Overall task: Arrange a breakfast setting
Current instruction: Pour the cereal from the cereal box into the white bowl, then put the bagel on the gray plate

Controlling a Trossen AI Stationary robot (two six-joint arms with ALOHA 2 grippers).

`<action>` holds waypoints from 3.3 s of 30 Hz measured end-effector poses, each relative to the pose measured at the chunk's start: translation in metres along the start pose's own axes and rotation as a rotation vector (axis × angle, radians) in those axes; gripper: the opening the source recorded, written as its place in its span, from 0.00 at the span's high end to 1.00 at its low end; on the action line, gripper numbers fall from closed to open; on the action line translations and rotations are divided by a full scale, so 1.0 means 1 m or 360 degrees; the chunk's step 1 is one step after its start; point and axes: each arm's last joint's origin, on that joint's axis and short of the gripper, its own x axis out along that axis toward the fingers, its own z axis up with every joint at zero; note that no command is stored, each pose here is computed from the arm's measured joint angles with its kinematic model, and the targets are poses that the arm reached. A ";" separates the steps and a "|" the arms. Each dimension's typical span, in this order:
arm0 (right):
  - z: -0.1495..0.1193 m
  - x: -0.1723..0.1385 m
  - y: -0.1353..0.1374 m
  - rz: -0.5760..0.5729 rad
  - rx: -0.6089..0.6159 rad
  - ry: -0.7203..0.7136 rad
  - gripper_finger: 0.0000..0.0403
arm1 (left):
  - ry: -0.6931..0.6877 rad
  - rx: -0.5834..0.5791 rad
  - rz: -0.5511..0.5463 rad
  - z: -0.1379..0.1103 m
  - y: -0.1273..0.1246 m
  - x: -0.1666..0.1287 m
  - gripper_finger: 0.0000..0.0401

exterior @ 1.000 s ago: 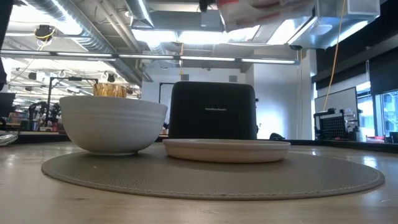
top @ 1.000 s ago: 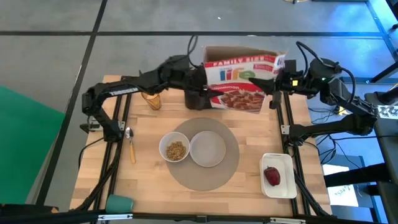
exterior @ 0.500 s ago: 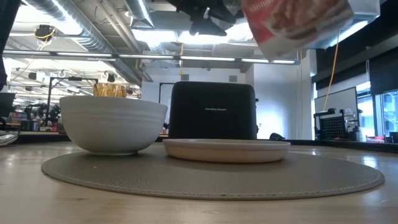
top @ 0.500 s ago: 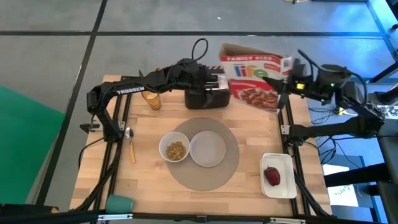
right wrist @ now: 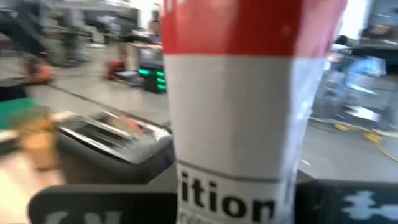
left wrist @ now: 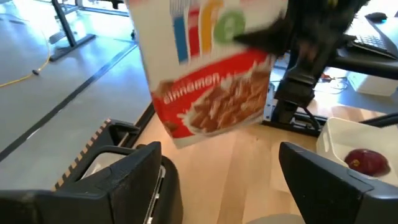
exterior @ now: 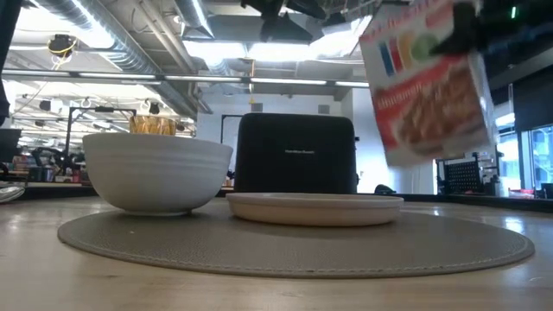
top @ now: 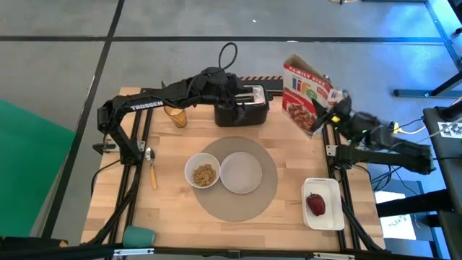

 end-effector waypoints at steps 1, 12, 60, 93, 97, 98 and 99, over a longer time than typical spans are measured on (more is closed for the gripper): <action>-0.014 0.001 0.000 -0.0050 0.0000 0.0014 0.86 | 0.0000 -0.0012 0.0006 0.000 0.000 0.000 0.20; -0.089 0.010 0.001 -0.0225 0.0056 -0.0009 0.85 | 0.0051 0.0032 -0.0040 -0.003 -0.007 0.000 0.20; 0.159 0.037 0.054 0.0721 -0.0191 -0.0159 0.54 | 0.0326 -0.0164 0.0122 -0.061 -0.042 -0.075 0.29; 0.167 0.054 0.072 0.0781 0.0120 0.0705 0.71 | 0.0143 0.0369 0.0069 -0.109 0.141 0.048 0.66; 0.168 0.054 0.070 0.0723 0.0112 0.0684 0.73 | 0.0152 0.0426 0.0096 -0.109 0.140 0.049 0.75; 0.168 0.054 0.070 0.0714 0.0110 0.0682 0.73 | 0.0154 0.0439 0.0091 -0.109 0.140 0.049 0.78; 0.168 0.054 0.070 0.0709 0.0110 0.0680 0.74 | 0.0160 0.0452 0.0083 -0.109 0.139 0.049 0.81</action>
